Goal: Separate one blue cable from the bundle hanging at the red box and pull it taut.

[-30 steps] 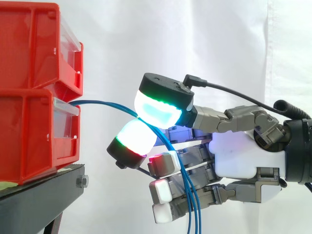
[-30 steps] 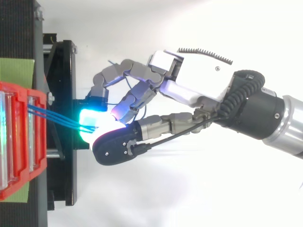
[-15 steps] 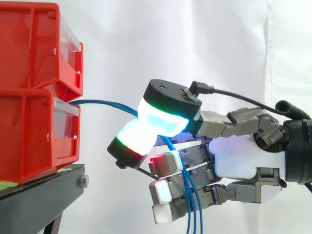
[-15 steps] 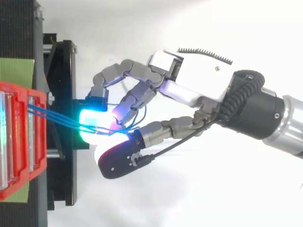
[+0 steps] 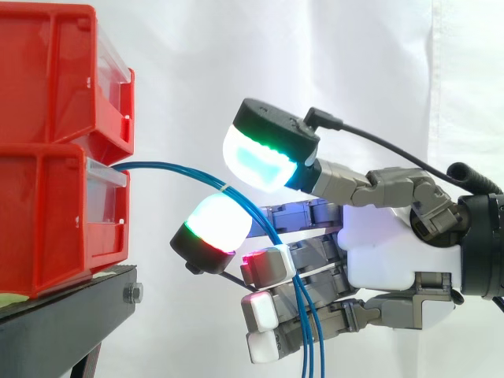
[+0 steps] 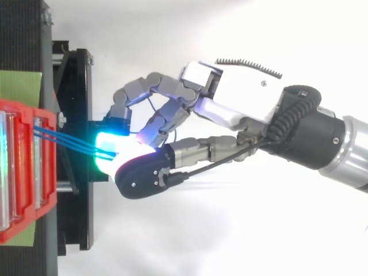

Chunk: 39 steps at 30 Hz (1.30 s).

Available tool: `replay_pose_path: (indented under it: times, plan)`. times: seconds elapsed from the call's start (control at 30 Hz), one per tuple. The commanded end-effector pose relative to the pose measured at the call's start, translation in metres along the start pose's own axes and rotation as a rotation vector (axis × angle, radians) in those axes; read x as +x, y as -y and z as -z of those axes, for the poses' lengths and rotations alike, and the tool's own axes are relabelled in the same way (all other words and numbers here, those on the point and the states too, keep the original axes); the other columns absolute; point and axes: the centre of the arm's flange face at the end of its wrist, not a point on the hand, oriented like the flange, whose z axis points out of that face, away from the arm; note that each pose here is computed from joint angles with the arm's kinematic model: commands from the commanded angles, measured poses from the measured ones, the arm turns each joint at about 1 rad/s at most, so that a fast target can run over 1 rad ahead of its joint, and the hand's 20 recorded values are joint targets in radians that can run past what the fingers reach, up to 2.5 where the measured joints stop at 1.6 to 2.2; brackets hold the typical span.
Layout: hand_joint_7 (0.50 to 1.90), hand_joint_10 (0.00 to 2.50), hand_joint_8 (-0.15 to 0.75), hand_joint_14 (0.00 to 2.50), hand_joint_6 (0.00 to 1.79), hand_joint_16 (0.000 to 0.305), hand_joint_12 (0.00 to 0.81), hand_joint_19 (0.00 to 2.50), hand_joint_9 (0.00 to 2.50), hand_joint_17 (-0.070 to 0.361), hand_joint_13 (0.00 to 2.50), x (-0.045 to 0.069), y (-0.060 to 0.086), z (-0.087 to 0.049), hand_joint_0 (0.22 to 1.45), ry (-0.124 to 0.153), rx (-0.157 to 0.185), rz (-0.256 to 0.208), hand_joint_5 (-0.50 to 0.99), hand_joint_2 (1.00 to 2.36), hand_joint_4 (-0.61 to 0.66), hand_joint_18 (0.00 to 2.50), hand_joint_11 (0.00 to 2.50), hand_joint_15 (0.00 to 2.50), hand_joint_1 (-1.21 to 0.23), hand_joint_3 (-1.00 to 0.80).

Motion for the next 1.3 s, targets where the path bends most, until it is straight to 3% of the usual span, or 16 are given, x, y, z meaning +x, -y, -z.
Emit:
replay_pose_path:
  times: [0.0,0.23,0.6,0.77,1.07,1.27]
  plan:
    - [0.97,0.02,0.272,0.03,0.91,0.045,0.327,0.65,1.18,0.101,1.11,-0.0001,-0.0014,-0.0002,0.65,0.001,-0.002,-0.002,-0.21,1.00,0.03,0.77,1.25,0.75,-0.64,-0.48]
    - [1.05,0.02,0.276,0.03,0.95,0.045,0.330,0.64,1.17,0.101,1.11,0.0000,0.0005,0.0001,0.66,0.000,0.001,-0.001,-0.22,1.02,-0.04,0.78,1.26,0.75,-0.72,-0.23]
    - [1.08,0.02,0.240,0.03,0.95,0.041,0.307,0.63,1.20,0.091,1.09,0.0001,0.0005,0.0001,0.82,-0.002,0.001,-0.002,-0.20,1.00,-0.13,0.74,1.26,0.75,-0.88,-0.50]
    - [1.13,0.02,0.200,0.03,0.94,0.039,0.299,0.59,1.24,0.089,1.09,0.0001,0.0009,0.0005,0.81,-0.004,0.005,0.000,-0.19,1.00,-0.17,0.75,1.27,0.74,-0.91,-0.50]
    - [1.21,0.03,0.205,0.03,0.93,0.039,0.294,0.58,1.27,0.087,1.09,-0.0014,0.0003,0.0008,0.78,-0.002,0.009,0.001,-0.18,1.00,-0.18,0.75,1.27,0.74,-0.95,-0.50]
    - [1.27,0.02,0.203,0.03,0.93,0.038,0.289,0.58,1.30,0.086,1.09,-0.0055,0.0045,0.0029,0.75,-0.008,0.041,0.008,-0.16,1.00,-0.19,0.74,1.29,0.74,-0.97,-0.50]
